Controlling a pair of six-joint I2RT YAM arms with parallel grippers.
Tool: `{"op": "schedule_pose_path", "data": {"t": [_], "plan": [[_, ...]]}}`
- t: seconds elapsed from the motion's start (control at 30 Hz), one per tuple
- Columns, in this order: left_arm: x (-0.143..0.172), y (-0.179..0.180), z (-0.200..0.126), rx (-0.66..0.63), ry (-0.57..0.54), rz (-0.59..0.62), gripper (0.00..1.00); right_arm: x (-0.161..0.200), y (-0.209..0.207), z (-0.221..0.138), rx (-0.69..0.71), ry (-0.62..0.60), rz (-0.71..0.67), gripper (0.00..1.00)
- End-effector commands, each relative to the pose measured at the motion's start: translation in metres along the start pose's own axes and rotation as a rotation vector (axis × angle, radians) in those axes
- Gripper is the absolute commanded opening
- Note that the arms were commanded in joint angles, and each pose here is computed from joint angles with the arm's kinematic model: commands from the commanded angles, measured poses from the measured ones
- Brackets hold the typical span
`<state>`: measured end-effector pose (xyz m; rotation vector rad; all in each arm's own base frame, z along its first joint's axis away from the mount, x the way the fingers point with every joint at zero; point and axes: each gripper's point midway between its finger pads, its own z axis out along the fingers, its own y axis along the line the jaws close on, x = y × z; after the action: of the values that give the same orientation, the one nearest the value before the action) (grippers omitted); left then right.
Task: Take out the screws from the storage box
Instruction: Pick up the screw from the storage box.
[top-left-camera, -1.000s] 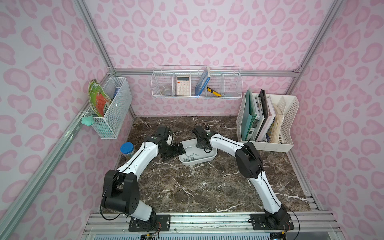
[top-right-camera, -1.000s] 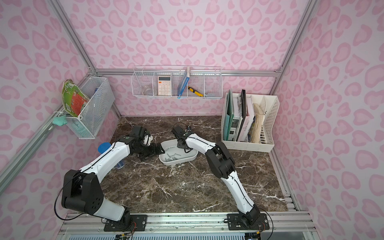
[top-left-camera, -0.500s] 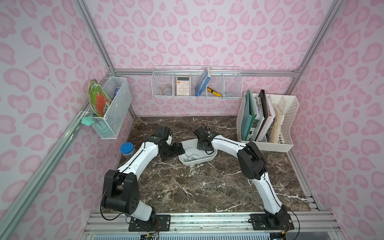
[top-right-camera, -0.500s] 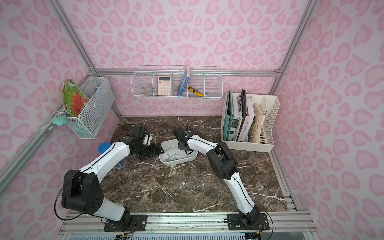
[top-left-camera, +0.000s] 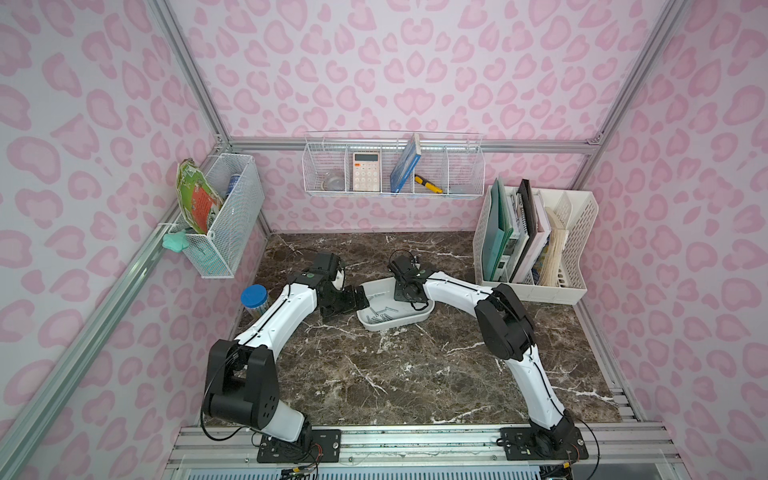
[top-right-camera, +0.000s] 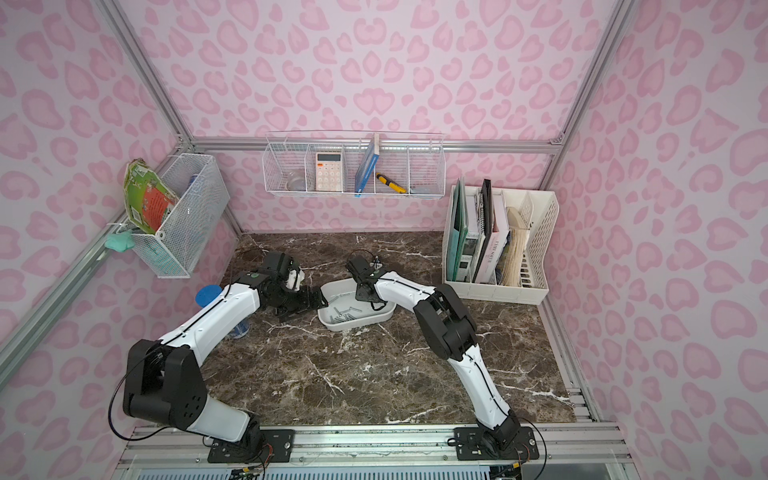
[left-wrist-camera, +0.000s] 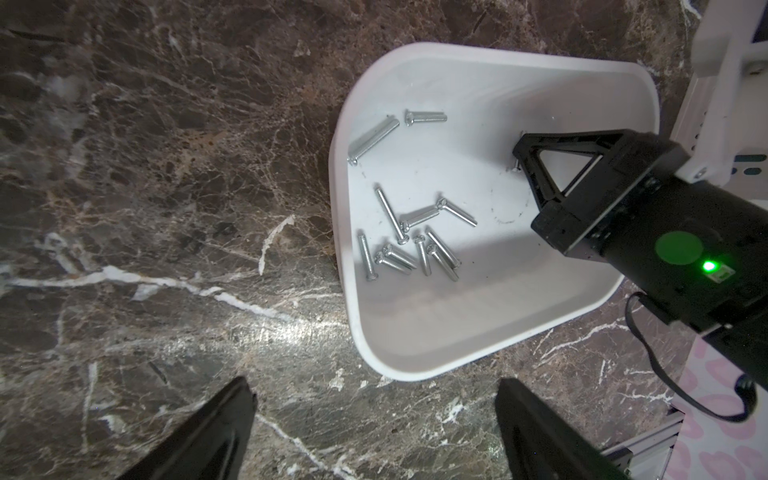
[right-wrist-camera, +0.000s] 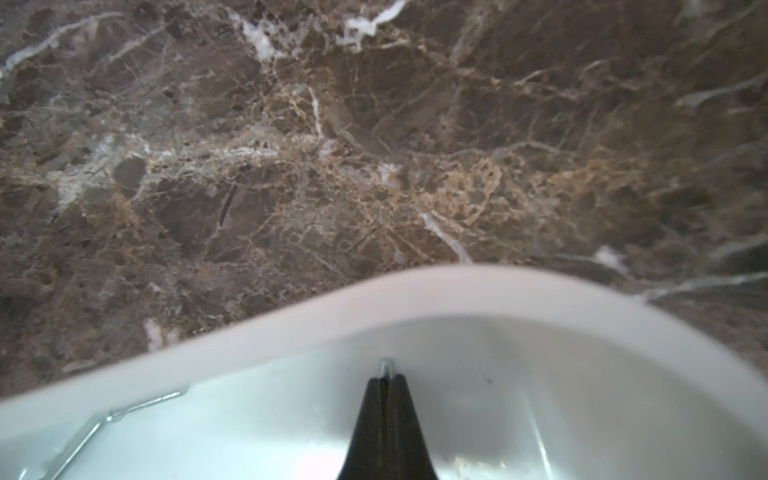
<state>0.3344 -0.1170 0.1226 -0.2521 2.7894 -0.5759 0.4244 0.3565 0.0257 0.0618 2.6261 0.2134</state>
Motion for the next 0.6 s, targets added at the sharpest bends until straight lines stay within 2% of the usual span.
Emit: {"op": "schedule_pose_path", "data": {"t": [0.0,0.17,0.3,0.57], "plan": [[0.002,0.003,0.0,-0.018,0.013,0.01,0.95,0.011,0.002,-0.001,-0.016,0.057,-0.037,0.0],[0.004,0.005,0.003,-0.026,0.029,0.008,0.95,-0.004,0.018,-0.013,-0.07,-0.001,-0.068,0.0],[0.006,0.004,0.006,-0.028,0.039,0.012,0.95,-0.021,0.033,-0.036,-0.145,-0.073,-0.087,0.0],[0.014,-0.002,0.014,-0.001,0.092,0.015,0.95,-0.029,0.034,-0.051,-0.167,-0.107,-0.111,0.0]]}}
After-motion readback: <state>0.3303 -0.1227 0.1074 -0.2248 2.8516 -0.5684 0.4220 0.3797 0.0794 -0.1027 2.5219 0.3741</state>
